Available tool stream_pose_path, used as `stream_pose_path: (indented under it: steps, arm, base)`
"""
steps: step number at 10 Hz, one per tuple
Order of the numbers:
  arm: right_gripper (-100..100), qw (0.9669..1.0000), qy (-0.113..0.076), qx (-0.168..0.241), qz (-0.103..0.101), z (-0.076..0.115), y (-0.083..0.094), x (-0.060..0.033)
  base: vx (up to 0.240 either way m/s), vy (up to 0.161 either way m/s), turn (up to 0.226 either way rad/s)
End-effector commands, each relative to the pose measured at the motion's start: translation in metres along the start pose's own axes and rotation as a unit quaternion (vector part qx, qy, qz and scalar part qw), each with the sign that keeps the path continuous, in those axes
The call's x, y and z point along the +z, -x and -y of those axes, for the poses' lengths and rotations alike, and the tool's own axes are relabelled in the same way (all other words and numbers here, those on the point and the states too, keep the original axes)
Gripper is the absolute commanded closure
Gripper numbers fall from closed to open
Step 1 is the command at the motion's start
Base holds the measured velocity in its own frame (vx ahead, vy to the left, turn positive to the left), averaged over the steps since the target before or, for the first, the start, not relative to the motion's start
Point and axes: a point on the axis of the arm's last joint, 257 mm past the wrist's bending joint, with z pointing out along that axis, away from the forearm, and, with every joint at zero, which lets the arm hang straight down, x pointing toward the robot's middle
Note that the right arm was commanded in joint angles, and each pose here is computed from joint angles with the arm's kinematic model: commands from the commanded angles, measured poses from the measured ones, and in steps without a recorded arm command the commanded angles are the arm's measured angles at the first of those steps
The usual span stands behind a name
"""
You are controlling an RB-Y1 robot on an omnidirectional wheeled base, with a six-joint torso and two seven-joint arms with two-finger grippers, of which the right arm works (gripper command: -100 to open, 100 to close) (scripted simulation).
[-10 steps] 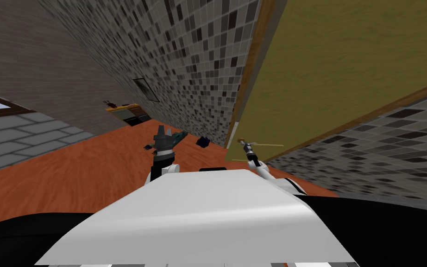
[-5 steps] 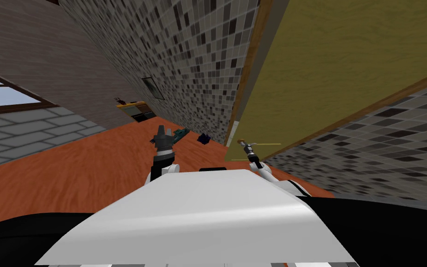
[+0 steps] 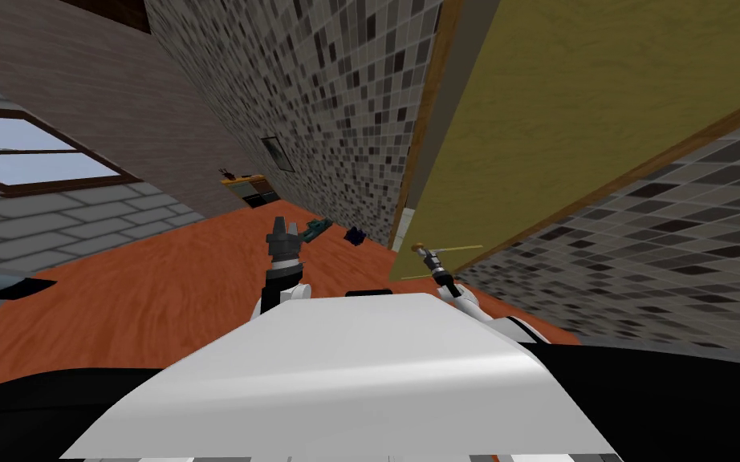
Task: Pull the door open
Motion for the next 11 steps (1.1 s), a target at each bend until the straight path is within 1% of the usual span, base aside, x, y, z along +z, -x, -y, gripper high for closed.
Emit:
stream_pose_path:
  steps: [1, 2, 3, 6, 7, 9, 11]
  arm:
    - [100, 1.0000, 0.000, 0.000, 0.000, 0.000, 0.000, 0.0000]
    - [100, 1.0000, 0.000, 0.001, -0.008, 0.002, 0.000, -0.0094]
    - [100, 0.9999, 0.001, 0.001, -0.010, 0.002, 0.001, -0.0119]
    - [100, 0.9997, 0.004, 0.000, -0.026, 0.001, 0.003, -0.0300]
    - [100, 0.9996, 0.005, 0.000, -0.029, 0.001, 0.004, -0.0332]
    - [100, 0.9992, 0.006, 0.000, -0.040, 0.000, 0.005, -0.0449]
    - [100, 0.9989, 0.007, 0.000, -0.047, -0.001, 0.006, -0.0527]
  base:
    - [-0.077, -0.028, 0.011]
    - [-0.127, -0.038, 0.127]
    - [-0.175, -0.077, 0.140]
    - [-0.185, -0.099, 0.149]
    - [-0.163, -0.052, 0.112]
    - [-0.173, -0.070, 0.130]
    - [-0.162, -0.080, 0.099]
